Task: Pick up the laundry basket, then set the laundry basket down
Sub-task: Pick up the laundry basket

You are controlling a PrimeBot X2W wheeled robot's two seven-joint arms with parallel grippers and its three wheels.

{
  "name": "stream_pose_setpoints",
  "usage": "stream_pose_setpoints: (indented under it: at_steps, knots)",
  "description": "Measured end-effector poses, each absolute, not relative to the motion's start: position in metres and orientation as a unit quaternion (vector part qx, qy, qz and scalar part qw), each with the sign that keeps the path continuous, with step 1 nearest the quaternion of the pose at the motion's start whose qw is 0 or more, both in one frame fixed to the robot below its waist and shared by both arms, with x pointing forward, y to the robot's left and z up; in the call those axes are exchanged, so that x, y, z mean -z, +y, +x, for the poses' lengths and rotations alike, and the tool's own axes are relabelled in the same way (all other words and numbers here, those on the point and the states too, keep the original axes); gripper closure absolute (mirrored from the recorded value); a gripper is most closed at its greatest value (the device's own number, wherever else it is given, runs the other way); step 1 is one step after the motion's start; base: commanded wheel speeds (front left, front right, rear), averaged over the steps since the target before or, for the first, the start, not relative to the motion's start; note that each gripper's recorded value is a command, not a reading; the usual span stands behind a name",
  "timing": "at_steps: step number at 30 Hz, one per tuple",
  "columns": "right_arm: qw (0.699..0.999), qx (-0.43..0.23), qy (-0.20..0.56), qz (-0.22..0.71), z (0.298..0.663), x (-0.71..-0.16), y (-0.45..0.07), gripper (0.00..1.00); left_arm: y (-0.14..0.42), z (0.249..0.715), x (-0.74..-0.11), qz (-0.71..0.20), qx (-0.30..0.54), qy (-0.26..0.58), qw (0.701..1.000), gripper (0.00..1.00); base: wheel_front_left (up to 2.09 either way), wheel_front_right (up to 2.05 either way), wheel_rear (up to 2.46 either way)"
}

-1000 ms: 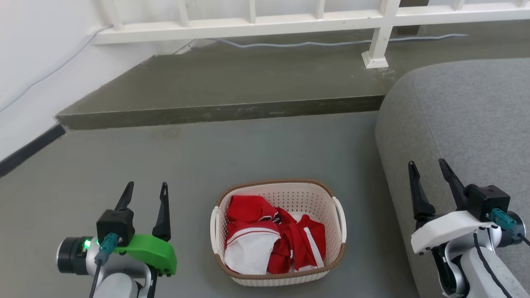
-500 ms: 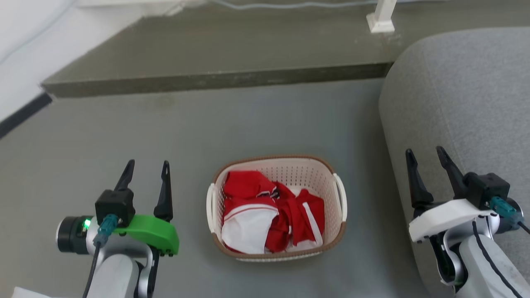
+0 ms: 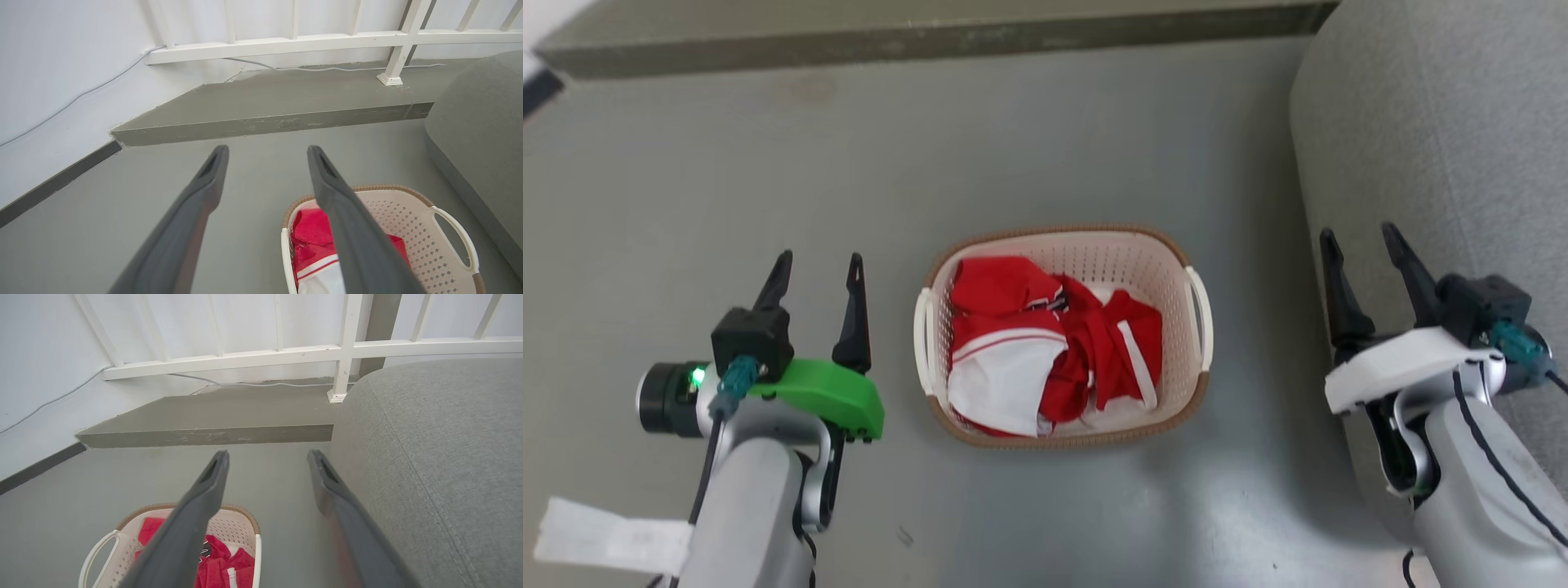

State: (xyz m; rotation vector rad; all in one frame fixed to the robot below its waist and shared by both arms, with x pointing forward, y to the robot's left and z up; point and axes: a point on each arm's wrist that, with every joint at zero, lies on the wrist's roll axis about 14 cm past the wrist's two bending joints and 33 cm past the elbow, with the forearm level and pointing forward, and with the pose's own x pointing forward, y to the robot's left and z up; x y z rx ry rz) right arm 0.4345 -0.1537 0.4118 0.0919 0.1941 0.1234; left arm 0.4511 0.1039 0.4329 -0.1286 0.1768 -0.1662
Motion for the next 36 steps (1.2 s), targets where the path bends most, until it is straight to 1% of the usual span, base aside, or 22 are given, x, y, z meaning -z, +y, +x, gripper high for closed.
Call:
stream_pose_setpoints:
  at_steps: [16, 19, 20, 28, 36]
  knots:
    - [0.987, -0.075, 0.134, 0.055, 0.499, -0.359, -0.14, 0.0, 0.085, 0.506, -0.359, -0.069, 0.111, 0.175, 0.976, 0.0, 0.0, 0.0, 0.0]
    - [0.984, -0.08, 0.15, 0.053, 0.509, -0.343, -0.138, 0.0, 0.082, 0.517, -0.345, -0.069, 0.118, 0.19, 0.972, 0.0, 0.0, 0.0, 0.0]
    - [0.982, -0.08, 0.163, 0.049, 0.513, -0.33, -0.138, 0.0, 0.08, 0.521, -0.332, -0.067, 0.123, 0.205, 0.969, 0.0, 0.0, 0.0, 0.0]
    - [0.969, -0.097, 0.225, 0.042, 0.516, -0.28, -0.128, 0.0, 0.071, 0.528, -0.286, -0.07, 0.137, 0.259, 0.954, 0.0, 0.0, 0.0, 0.0]
    - [0.953, -0.117, 0.278, 0.039, 0.506, -0.236, -0.115, 0.0, 0.068, 0.514, -0.235, -0.071, 0.146, 0.32, 0.933, 0.0, 0.0, 0.0, 0.0]
